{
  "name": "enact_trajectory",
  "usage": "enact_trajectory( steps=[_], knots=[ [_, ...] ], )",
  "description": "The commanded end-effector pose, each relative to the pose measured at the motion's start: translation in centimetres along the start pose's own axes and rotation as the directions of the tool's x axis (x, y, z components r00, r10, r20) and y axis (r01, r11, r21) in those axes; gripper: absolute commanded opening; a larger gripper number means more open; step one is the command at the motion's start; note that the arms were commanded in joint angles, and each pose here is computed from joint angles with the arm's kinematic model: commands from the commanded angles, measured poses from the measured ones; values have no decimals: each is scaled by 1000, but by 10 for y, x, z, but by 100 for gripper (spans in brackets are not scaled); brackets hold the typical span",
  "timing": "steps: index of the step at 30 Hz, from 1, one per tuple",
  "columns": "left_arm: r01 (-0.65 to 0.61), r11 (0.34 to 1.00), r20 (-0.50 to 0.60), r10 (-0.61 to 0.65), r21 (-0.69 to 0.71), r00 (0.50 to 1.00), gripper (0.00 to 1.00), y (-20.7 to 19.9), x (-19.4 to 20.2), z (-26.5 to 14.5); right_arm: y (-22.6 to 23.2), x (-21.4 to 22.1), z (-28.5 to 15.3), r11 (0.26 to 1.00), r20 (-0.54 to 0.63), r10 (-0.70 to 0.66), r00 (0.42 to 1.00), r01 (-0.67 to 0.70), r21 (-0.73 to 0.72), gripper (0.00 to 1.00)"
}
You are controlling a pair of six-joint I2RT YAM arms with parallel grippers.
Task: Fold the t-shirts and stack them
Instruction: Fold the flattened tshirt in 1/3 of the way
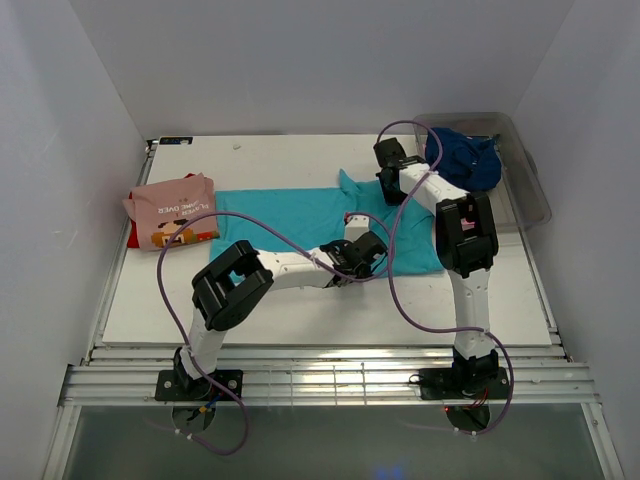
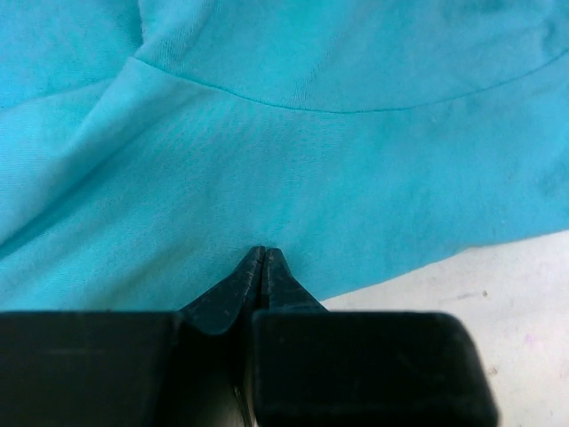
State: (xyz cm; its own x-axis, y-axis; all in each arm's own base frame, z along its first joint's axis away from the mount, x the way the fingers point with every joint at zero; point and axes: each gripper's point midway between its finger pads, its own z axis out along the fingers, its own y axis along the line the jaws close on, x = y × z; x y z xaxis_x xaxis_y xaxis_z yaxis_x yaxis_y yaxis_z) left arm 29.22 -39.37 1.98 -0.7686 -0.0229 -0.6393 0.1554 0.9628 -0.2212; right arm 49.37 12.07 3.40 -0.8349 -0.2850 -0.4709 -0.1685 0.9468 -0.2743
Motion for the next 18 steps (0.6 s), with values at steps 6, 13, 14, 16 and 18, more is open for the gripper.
enact_trajectory(
  steps=[6,13,14,16,18],
  knots=[
    [-147,989,-310,133,-24,941,11,26,113,-17,-7,-51,-14,1000,119,27,993,-28,10,9],
    [-161,987,-293,147,-25,945,11,25,109,-19,-19,-31,-8,995,59,17,998,-22,96,9],
    [-165,986,-289,152,-22,945,11,23,107,-19,-22,-25,-8,994,35,12,999,-15,112,11],
    [-170,985,-280,156,-29,947,11,22,103,-20,-26,-18,-8,991,13,12,1000,-14,136,15],
    [-178,983,-259,163,-35,952,11,20,94,-21,-29,-12,-11,989,-9,15,1000,-13,145,29]
  ],
)
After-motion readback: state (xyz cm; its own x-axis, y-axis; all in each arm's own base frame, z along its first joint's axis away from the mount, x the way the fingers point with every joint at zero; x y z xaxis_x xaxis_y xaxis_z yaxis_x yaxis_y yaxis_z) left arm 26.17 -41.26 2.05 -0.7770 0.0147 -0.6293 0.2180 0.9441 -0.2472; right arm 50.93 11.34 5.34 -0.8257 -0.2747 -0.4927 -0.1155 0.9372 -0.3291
